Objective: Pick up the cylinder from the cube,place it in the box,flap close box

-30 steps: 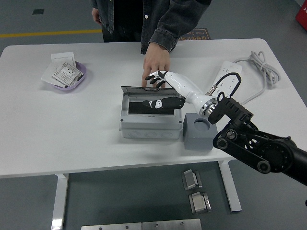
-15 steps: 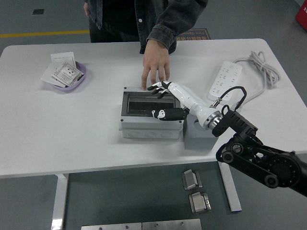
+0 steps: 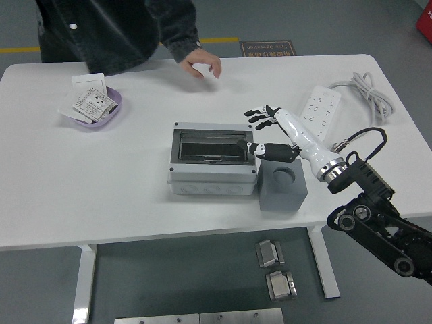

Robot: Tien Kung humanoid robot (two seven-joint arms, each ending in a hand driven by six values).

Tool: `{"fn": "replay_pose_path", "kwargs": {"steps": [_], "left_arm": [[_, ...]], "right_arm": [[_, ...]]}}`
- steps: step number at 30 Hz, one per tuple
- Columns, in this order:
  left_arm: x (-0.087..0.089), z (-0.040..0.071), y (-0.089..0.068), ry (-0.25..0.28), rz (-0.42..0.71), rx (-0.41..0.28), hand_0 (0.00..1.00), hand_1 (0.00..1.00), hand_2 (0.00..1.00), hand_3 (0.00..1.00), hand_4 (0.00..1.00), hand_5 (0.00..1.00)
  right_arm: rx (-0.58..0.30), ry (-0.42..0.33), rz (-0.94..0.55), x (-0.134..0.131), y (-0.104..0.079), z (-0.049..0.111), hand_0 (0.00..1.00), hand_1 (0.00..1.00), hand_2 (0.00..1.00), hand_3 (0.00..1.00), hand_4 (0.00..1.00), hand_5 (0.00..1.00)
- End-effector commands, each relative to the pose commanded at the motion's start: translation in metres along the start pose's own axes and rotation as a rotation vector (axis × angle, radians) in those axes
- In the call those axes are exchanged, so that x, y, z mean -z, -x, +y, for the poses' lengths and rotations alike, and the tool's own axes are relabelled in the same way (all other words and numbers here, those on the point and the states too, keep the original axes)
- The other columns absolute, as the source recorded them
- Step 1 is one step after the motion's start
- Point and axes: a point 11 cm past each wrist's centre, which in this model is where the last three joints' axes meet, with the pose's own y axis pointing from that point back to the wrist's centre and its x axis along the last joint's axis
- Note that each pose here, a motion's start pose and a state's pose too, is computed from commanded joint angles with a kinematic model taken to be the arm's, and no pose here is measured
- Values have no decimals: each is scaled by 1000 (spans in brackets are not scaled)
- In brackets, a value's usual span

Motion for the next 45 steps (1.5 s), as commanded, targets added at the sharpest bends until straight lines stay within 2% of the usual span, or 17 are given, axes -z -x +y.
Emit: {"fn": "replay_pose_path", "kwargs": {"steps": [6,13,18,23,28,35,45], "left_arm": [[6,-1,-1,-13,6,0,644,658,557,665,696,328],[13,-3,0,-26,4,1,644,658,557,665,697,329],[11,-3,-2,-22,1,-3,643,658,557,665,697,328],[8,-2,-4,-16,-5,-6,644,658,557,666,697,329],[5,-1,-8,-10,-9,-14,644,658,557,665,697,329],[5,-1,-14,-11,-13,-25,644,658,557,665,697,328],[10,-2,-7,-18,-7,-12,644,658,557,666,698,329]], "right_arm": [[-165,14,-173,-12,-15,23,722,619,682,752,885,516],[-418,81,-382,-56,-40,63,723,617,680,748,885,524],[-603,48,-481,-71,-73,80,723,614,677,743,885,521],[-713,22,-568,-79,-93,89,716,614,673,737,892,525],[-741,20,-604,-82,-97,91,717,617,672,739,893,527],[-736,32,-575,-81,-98,91,721,618,672,740,895,530],[-698,79,-469,-82,-99,94,728,625,674,742,911,547]]}}
